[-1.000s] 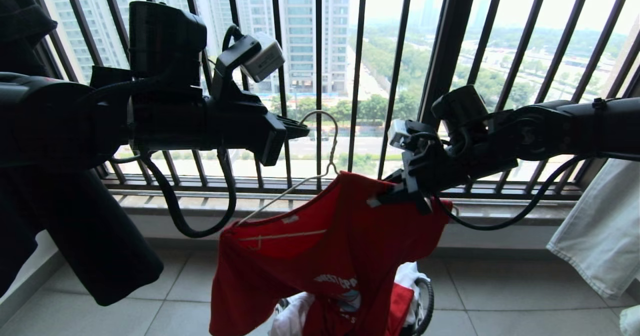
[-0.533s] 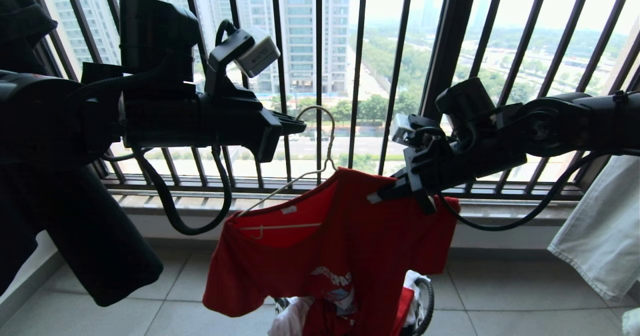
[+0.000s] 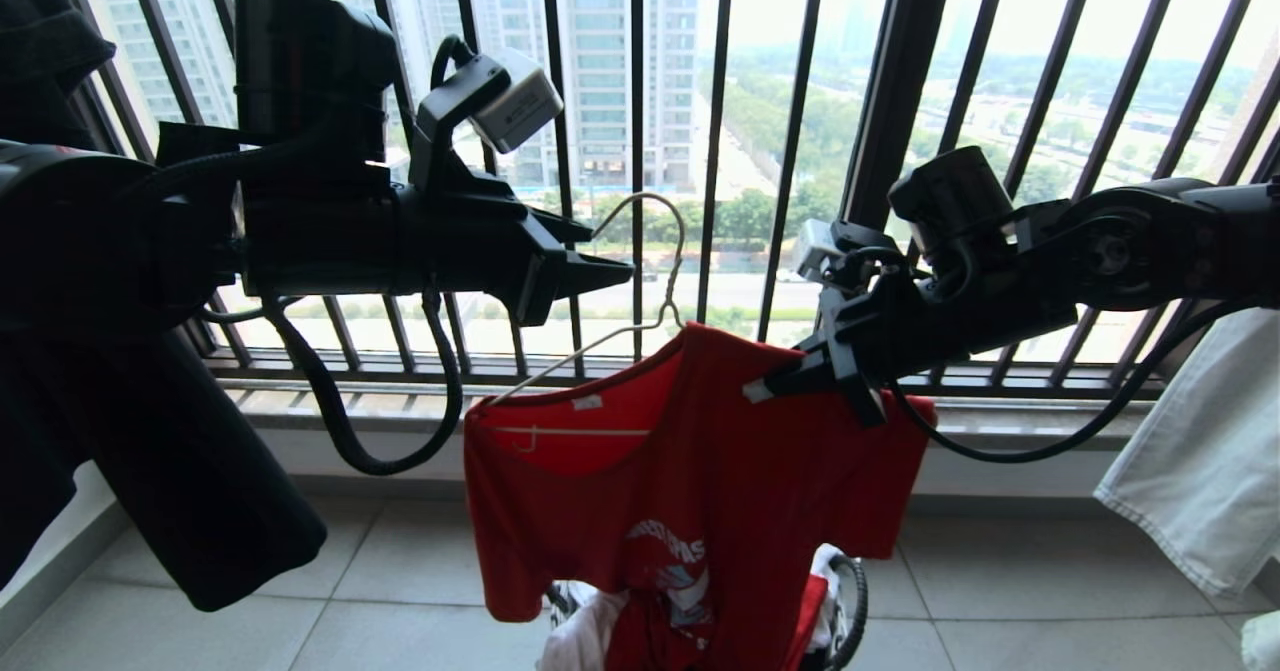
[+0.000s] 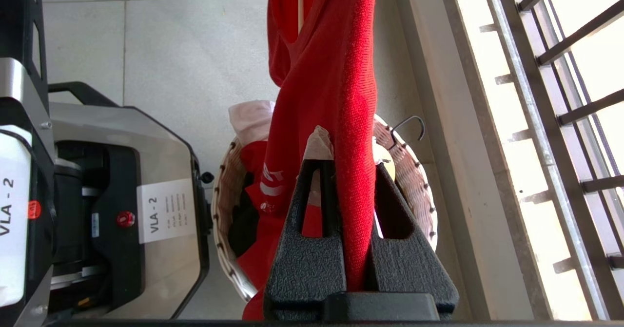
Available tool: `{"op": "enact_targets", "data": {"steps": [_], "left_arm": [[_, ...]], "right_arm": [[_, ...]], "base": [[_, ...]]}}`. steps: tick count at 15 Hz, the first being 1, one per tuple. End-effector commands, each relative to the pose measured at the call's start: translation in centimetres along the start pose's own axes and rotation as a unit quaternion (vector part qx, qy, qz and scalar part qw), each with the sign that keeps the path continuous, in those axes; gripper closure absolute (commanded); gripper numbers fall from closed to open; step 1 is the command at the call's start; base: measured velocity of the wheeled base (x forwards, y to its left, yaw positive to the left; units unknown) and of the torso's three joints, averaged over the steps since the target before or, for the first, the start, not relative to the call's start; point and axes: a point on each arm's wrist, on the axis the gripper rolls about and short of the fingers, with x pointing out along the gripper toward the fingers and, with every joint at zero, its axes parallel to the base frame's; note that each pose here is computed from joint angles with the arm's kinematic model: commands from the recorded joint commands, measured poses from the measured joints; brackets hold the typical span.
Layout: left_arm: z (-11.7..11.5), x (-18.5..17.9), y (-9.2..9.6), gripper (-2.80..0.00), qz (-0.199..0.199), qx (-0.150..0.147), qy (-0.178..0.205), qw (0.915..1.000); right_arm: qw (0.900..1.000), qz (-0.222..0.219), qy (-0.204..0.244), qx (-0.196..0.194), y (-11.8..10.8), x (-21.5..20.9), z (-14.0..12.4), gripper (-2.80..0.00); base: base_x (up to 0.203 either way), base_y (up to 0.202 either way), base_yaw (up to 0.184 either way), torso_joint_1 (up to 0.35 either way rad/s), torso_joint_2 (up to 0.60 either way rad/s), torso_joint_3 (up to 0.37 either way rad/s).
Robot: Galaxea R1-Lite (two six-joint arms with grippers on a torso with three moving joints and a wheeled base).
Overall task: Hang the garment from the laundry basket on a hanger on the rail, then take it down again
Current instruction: Hang the clothes on the clothes rack
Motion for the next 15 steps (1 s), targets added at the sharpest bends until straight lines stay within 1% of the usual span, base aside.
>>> {"op": "enact_targets", "data": {"steps": [1,3,6,8,9,10,11,12,13,14,15], "left_arm": [[-0.5,-0.3,0.1,-2.80,0.004,-0.002,0.008,1.0000],[-1.0,-1.1,0.4,-2.80,0.015,-0.006,0.015,0.9998],[-2.9,-4.0,1.5,-2.80,0.056,-0.024,0.042,0.9973],[-3.4,-6.0,1.6,-2.80,0.079,-0.040,0.047,0.9950],[-3.4,-6.6,1.5,-2.80,0.085,-0.070,0.043,0.9930],[-3.2,-7.1,1.2,-2.80,0.093,-0.111,0.037,0.9888],[-3.0,-7.6,1.0,-2.80,0.102,-0.155,0.030,0.9822],[-2.8,-7.9,0.8,-2.80,0.109,-0.190,0.022,0.9754],[-3.0,-8.1,0.7,-0.29,0.112,-0.205,0.023,0.9721],[-3.2,-8.1,0.6,0.00,0.115,-0.209,0.026,0.9707],[-3.4,-8.0,0.6,0.00,0.123,-0.218,0.030,0.9676]], "right_arm": [[1.000,0.001,-0.002,-0.002,0.2,-0.3,0.1,0.00],[1.000,0.002,-0.001,-0.002,0.2,-0.2,0.0,0.00],[1.000,-0.001,-0.002,-0.001,0.3,-0.6,0.1,0.00],[1.000,-0.011,-0.004,-0.001,0.1,-1.2,0.1,0.00],[1.000,-0.015,-0.006,0.004,0.0,-1.4,0.2,0.00],[1.000,-0.019,-0.007,0.011,-0.1,-1.6,0.3,0.00],[0.999,-0.028,-0.009,0.019,-0.3,-2.1,0.4,0.00],[0.999,-0.032,-0.011,0.020,-0.4,-2.5,0.4,0.00],[0.999,-0.036,-0.011,0.023,-0.5,-2.8,0.3,0.00],[0.999,-0.040,-0.012,0.029,-0.6,-3.1,0.3,0.00],[0.998,-0.044,-0.014,0.034,-0.7,-3.2,0.5,0.00]], "base": [[0.000,0.000,0.000,0.000,0.00,0.000],[0.000,0.000,0.000,0.000,0.00,0.000],[0.000,0.000,0.000,0.000,0.00,0.000],[0.000,0.000,0.000,0.000,0.00,0.000],[0.000,0.000,0.000,0.000,0.00,0.000],[0.000,0.000,0.000,0.000,0.00,0.000],[0.000,0.000,0.000,0.000,0.00,0.000],[0.000,0.000,0.000,0.000,0.00,0.000],[0.000,0.000,0.000,0.000,0.00,0.000],[0.000,0.000,0.000,0.000,0.00,0.000],[0.000,0.000,0.000,0.000,0.00,0.000]]}}
